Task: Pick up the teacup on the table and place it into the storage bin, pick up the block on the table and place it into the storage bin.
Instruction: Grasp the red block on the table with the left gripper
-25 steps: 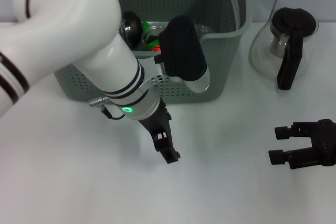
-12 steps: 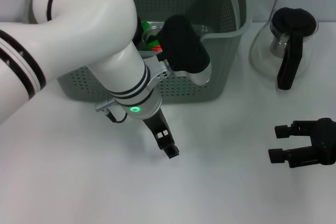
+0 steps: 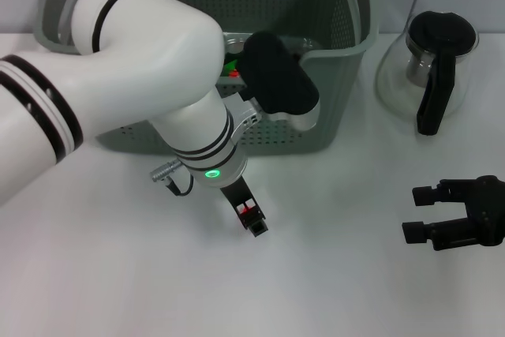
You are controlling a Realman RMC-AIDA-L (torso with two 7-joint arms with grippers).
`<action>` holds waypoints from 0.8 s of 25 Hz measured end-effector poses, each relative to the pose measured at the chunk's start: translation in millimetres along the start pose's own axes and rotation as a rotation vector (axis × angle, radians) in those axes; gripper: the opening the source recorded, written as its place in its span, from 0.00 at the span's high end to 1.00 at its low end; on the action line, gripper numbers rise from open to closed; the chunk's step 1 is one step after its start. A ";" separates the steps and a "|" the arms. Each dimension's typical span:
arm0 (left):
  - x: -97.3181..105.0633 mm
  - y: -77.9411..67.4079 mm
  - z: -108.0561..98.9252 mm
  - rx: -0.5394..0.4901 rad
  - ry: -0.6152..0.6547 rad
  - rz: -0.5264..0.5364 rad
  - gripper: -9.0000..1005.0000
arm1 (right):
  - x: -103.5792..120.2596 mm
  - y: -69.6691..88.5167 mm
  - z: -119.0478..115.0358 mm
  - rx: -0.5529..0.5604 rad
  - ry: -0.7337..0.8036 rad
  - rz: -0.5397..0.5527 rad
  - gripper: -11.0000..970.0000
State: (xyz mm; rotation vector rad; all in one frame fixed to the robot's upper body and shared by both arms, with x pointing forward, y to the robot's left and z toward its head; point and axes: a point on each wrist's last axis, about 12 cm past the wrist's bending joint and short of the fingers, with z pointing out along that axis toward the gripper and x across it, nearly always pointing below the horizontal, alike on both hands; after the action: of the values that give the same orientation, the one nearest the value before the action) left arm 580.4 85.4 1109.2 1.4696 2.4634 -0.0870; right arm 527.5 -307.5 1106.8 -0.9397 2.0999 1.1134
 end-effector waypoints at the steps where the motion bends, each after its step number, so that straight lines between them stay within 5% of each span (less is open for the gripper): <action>1: -0.5 -0.1 -0.4 0.000 0.002 -0.010 0.34 | 0.0 0.0 0.0 0.000 0.000 0.000 0.03; 20: -9.7 1.0 -3.0 -0.006 0.056 -0.264 0.41 | -6.1 -1.2 2.1 -0.002 0.012 -0.013 0.03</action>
State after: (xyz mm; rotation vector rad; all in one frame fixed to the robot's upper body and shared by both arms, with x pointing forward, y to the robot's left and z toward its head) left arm 585.0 78.1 1114.6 1.1515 2.6870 -0.0910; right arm 532.4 -304.3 1109.8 -0.9626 2.0995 1.1061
